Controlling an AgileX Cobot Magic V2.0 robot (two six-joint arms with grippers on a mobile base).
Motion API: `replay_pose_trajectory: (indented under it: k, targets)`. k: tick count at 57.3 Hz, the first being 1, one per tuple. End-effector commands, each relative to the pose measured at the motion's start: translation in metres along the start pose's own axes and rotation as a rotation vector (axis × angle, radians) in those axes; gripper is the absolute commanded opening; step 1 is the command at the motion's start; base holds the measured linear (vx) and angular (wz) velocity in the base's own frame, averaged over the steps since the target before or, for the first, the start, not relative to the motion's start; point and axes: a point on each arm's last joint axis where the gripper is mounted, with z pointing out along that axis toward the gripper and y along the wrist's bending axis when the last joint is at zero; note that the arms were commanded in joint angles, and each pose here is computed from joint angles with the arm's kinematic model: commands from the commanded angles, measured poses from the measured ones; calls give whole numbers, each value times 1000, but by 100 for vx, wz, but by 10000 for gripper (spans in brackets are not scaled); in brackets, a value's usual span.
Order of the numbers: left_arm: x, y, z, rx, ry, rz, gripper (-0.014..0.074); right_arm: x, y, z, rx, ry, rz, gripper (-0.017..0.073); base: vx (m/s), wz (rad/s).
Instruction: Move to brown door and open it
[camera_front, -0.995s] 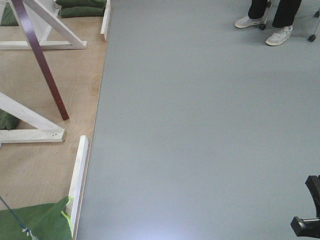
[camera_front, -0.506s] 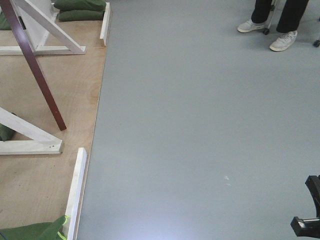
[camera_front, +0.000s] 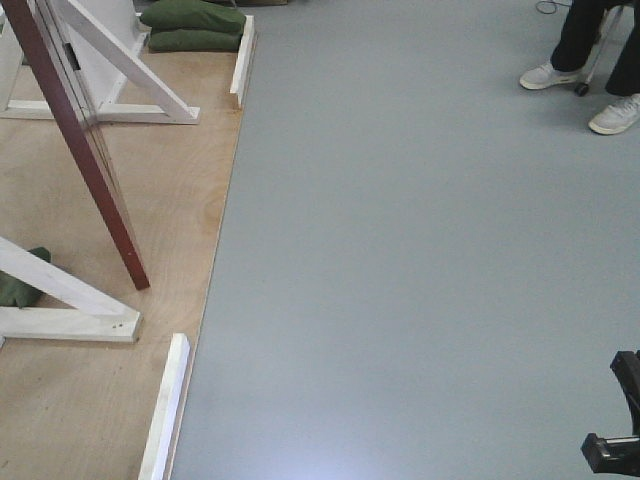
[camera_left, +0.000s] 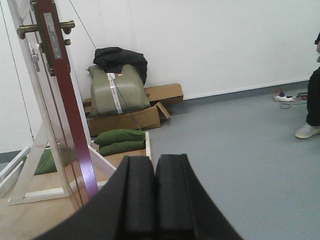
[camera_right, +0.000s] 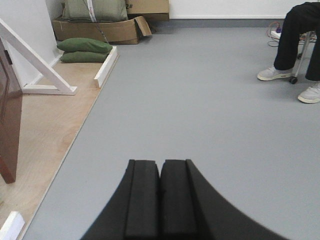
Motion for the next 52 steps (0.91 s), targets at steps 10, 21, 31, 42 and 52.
replay_pose_trajectory:
  k: [10,21,31,42,52]
  targets:
    - [-15,1,-2,-3,-116,-12,36,-6,0,0,5,-78,-10,0,33,8]
    - [-15,1,-2,-3,-116,-12,36,-6,0,0,5,-78,-10,0,34,2]
    - [-15,1,-2,-3,-116,-12,36,-6,0,0,5,-78,-10,0,36,-5]
    - [-15,1,-2,-3,-116,-12,36,-6,0,0,5,-78,-10,0,37,-9]
    - [-15,1,-2,-3,-116,-12,36,-6,0,0,5,-78,-10,0,36,-8]
